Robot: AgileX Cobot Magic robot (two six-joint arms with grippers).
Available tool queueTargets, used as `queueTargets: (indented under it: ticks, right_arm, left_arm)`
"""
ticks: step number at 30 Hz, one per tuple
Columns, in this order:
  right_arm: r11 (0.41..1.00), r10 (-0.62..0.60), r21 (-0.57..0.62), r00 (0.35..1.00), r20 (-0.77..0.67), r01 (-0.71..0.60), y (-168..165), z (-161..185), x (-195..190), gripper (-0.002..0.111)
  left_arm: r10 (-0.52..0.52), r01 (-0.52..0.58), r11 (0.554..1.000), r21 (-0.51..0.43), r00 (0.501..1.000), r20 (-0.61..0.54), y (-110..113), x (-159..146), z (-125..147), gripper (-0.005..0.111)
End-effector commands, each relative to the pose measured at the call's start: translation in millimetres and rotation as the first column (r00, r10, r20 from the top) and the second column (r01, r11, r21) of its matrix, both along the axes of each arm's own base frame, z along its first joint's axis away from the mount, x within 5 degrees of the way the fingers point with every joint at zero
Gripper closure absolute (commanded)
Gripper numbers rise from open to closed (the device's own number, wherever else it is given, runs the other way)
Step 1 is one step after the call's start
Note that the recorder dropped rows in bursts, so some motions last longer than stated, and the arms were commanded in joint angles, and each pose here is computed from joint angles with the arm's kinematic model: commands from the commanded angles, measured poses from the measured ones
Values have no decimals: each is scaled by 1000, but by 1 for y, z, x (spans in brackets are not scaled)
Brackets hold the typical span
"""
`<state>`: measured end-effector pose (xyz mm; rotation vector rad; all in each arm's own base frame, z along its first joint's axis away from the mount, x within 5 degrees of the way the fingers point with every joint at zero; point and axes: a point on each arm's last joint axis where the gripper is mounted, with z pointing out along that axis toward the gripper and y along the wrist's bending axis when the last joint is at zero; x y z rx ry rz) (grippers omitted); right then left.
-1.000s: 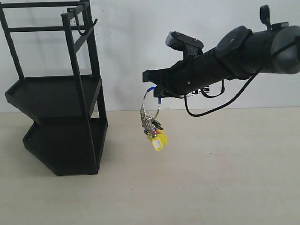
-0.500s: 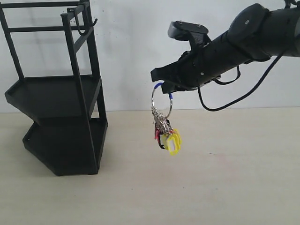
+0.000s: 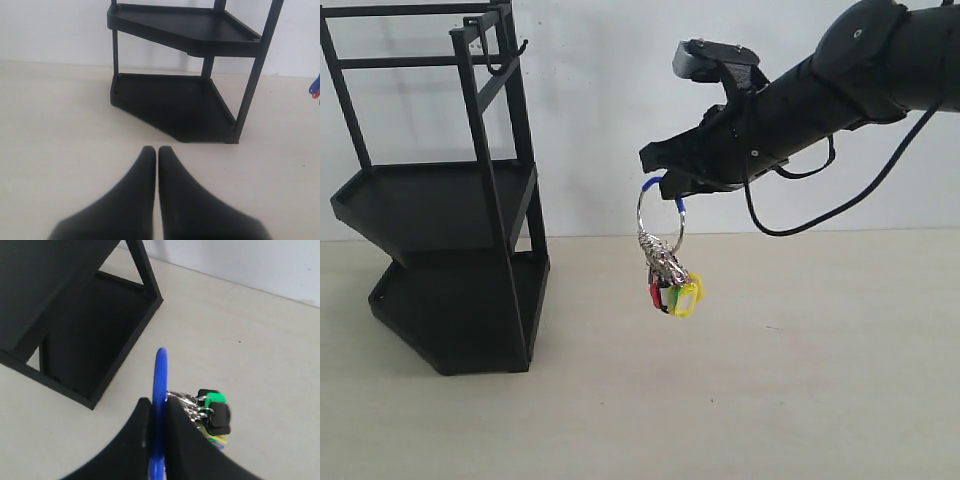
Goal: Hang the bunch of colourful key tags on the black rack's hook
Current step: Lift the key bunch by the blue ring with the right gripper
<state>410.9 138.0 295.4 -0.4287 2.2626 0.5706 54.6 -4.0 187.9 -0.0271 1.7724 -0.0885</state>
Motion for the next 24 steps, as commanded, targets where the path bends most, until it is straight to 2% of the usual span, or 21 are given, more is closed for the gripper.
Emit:
queueTargets:
  ticks: [1, 2, 3, 5, 6, 7, 9, 10, 11, 12, 13, 14, 16, 17, 20, 21, 24]
  right_arm:
    - [999, 54, 0, 997, 53, -54, 3, 11, -5, 108]
    - [991, 128, -33, 989, 68, -126, 7, 11, -8, 108]
    - [991, 128, -39, 990, 64, -126, 7, 11, -8, 108]
    - [994, -85, 71, 996, 10, 84, -2, 12, 0, 108]
    - [984, -138, 107, 990, -17, 139, -6, 12, 2, 108]
    - [994, -74, 81, 997, 10, 73, -4, 12, 0, 108]
    - [984, 178, -18, 981, 77, -177, 10, 15, -10, 108]
    - [985, 173, -20, 982, 80, -172, 10, 15, -9, 108]
    - [996, 79, 23, 995, 59, -81, 5, 18, -6, 108]
    - [991, -78, 105, 997, 6, 77, -4, 17, 0, 108]
    - [982, -134, 133, 991, -16, 135, -9, 17, 2, 108]
    - [985, -116, 124, 993, -7, 116, -8, 17, 2, 108]
    - [989, 145, 5, 986, 78, -145, 5, 18, -9, 108]
    - [979, 205, -23, 974, 92, -204, 9, 18, -12, 108]
    - [995, -29, 101, 999, 29, 26, -2, 21, -3, 108]
    - [993, -41, 115, 999, 29, 37, -1, 22, -2, 108]
    - [991, 114, 44, 979, 166, -123, 10, 39, -13, 108]
  left_arm:
    - [3, -3, 1000, 8, 1000, 6, 0, 0, 0, 102]
    - [3, -3, 1000, 8, 1000, 6, 0, 0, 0, 102]
    - [3, -3, 1000, 8, 1000, 6, 0, 0, 0, 102]
    - [3, -3, 1000, 8, 1000, 6, 0, 0, 0, 102]
    - [3, -3, 1000, 8, 1000, 6, 0, 0, 0, 102]
    - [3, -3, 1000, 8, 1000, 6, 0, 0, 0, 102]
    - [3, -3, 1000, 8, 1000, 6, 0, 0, 0, 102]
    - [3, -3, 1000, 8, 1000, 6, 0, 0, 0, 102]
    - [3, -3, 1000, 8, 1000, 6, 0, 0, 0, 102]
    - [3, -3, 1000, 8, 1000, 6, 0, 0, 0, 102]
    - [3, -3, 1000, 8, 1000, 6, 0, 0, 0, 102]
    - [3, -3, 1000, 8, 1000, 6, 0, 0, 0, 102]
    - [3, -3, 1000, 8, 1000, 6, 0, 0, 0, 102]
    - [3, -3, 1000, 8, 1000, 6, 0, 0, 0, 102]
    - [3, -3, 1000, 8, 1000, 6, 0, 0, 0, 102]
    - [3, -3, 1000, 8, 1000, 6, 0, 0, 0, 102]
    - [3, -3, 1000, 8, 1000, 6, 0, 0, 0, 102]
